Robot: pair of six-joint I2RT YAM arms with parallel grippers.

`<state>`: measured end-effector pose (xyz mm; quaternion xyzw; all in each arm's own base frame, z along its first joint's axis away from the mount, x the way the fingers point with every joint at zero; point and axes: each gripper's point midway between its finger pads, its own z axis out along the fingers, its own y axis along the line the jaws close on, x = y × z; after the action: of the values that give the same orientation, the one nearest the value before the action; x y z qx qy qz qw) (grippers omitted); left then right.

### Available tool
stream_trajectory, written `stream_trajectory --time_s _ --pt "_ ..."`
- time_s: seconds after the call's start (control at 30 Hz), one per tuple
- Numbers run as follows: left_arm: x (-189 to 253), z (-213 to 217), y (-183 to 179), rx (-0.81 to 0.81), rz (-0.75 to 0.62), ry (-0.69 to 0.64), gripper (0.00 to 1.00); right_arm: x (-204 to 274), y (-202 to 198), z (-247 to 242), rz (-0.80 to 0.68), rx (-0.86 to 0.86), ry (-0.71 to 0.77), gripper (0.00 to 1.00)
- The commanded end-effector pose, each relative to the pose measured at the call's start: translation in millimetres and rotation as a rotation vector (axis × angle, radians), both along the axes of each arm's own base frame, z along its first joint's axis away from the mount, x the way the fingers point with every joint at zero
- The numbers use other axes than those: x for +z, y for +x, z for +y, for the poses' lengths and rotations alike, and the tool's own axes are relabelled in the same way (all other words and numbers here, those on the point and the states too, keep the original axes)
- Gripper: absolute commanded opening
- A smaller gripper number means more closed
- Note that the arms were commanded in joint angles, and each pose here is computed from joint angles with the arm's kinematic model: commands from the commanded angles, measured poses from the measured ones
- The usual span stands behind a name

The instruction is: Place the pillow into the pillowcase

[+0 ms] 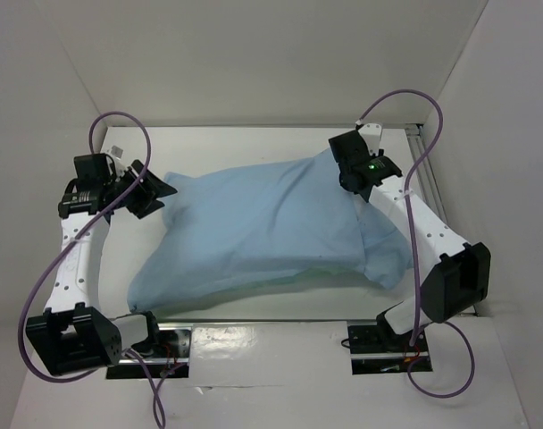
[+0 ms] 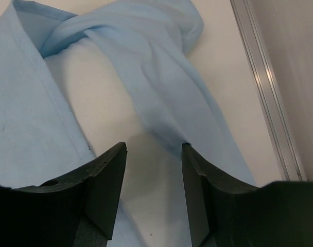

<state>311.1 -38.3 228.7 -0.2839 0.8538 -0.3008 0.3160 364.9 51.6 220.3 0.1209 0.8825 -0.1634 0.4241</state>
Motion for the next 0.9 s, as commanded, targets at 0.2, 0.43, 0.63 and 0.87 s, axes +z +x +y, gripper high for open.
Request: stream_trajectory --time_s 0.2,0.43,0.63,0.87 --pt "18 -3 12 -0.042 -0.079 0.025 0.68 -9 20 -13 -0.017 -0.056 -0.036 0.37" --pt "16 -3 14 -0.037 -0.067 0.017 0.68 54 26 -17 -0.142 -0.081 -0.021 0.00" --pt "12 -2 15 -0.030 -0.057 0.021 0.68 131 3 3 -0.283 0.071 0.141 0.00" --pt "11 -4 18 -0.039 -0.057 0.021 0.68 83 -3 7 -0.089 0.134 0.121 0.13"
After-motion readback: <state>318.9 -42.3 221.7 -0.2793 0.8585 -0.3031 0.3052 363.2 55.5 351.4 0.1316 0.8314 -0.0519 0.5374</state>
